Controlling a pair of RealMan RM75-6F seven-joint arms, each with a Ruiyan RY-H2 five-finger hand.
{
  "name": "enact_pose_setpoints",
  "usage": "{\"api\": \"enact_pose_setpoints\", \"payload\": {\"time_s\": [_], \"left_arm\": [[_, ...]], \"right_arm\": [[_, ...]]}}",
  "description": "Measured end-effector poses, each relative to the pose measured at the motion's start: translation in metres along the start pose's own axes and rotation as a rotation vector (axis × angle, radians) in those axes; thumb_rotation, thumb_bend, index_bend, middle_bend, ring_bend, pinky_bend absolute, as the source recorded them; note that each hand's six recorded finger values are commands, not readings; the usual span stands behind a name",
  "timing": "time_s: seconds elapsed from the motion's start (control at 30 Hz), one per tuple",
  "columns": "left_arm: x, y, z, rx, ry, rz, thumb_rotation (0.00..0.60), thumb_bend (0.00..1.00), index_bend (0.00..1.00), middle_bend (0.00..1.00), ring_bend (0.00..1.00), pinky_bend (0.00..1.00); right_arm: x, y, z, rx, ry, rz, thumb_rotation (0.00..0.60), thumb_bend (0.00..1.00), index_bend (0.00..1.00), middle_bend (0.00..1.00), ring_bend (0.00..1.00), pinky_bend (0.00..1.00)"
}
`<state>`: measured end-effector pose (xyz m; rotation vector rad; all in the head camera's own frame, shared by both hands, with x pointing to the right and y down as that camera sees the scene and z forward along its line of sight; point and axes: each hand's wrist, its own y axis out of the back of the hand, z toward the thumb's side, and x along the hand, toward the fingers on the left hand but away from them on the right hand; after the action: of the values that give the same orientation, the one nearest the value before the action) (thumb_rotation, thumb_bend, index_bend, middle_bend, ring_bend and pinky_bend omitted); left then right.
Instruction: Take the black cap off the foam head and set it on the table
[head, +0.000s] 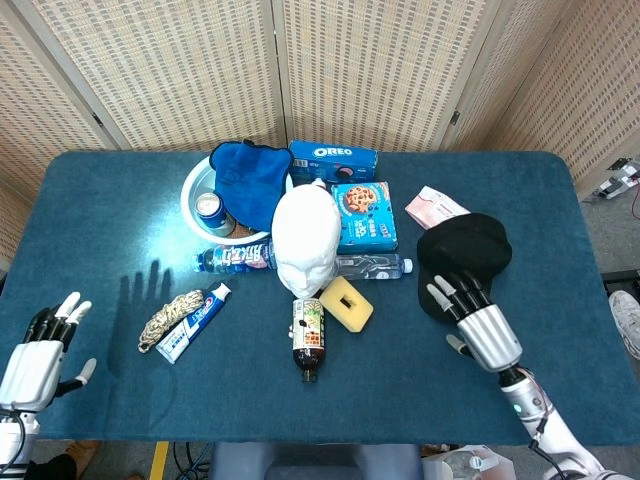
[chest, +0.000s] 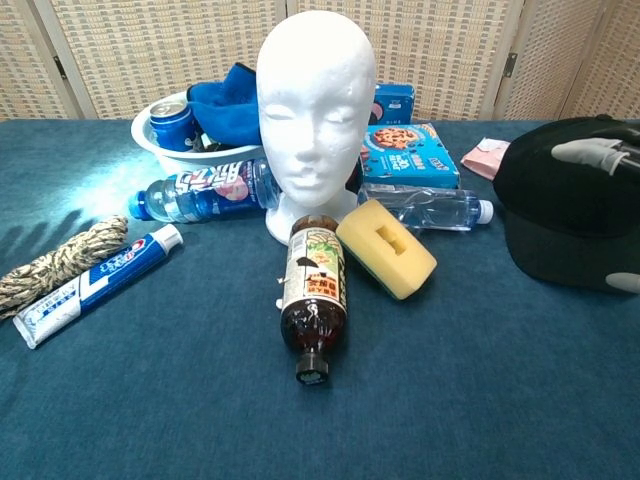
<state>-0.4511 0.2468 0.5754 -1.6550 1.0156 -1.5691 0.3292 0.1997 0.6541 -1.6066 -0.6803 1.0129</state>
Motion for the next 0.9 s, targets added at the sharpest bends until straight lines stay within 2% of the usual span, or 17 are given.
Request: {"api": "enact_pose_setpoints", "payload": {"time_s": [0.1, 0.17, 0.2, 0.27, 0.37, 0.63, 0.9], "left_arm": [[0.000, 0.001, 0.000, 0.000, 0.000, 0.004, 0.600, 0.29, 0.00, 0.00, 0.00, 0.00], [0.001, 0.001, -0.001, -0.001, 0.002, 0.005, 0.600, 0.29, 0.00, 0.00, 0.00, 0.00], [0.001, 0.001, -0.001, -0.001, 0.003, 0.005, 0.600, 0.29, 0.00, 0.00, 0.00, 0.00], [0.002, 0.001, -0.002, -0.002, 0.005, 0.004, 0.600, 0.29, 0.00, 0.00, 0.00, 0.00], [0.003, 0.001, -0.002, -0.001, 0.006, 0.003, 0.600, 0.29, 0.00, 0.00, 0.00, 0.00], [0.003, 0.003, -0.002, -0.001, 0.004, 0.005, 0.600, 0.29, 0.00, 0.00, 0.00, 0.00], [0.004, 0.004, 0.001, 0.001, -0.001, 0.007, 0.600, 0.29, 0.00, 0.00, 0.00, 0.00]], "right_arm": [[0.005, 0.012, -0.004, 0.023, -0.028, -0.023, 0.600, 0.00, 0.00, 0.05, 0.00, 0.00], [0.008, 0.023, -0.008, 0.042, -0.055, -0.043, 0.600, 0.00, 0.04, 0.16, 0.06, 0.06], [0.009, 0.027, -0.010, 0.050, -0.067, -0.051, 0.600, 0.00, 0.08, 0.20, 0.10, 0.10], [0.012, 0.038, -0.015, 0.057, -0.095, -0.063, 0.600, 0.00, 0.23, 0.30, 0.23, 0.23], [0.016, 0.051, -0.023, 0.051, -0.134, -0.064, 0.600, 0.00, 0.33, 0.38, 0.30, 0.30], [0.035, 0.082, -0.046, 0.064, -0.241, -0.015, 0.600, 0.00, 0.40, 0.41, 0.34, 0.31], [0.054, 0.092, -0.055, 0.002, -0.295, 0.053, 0.600, 0.00, 0.40, 0.41, 0.34, 0.31]]}}
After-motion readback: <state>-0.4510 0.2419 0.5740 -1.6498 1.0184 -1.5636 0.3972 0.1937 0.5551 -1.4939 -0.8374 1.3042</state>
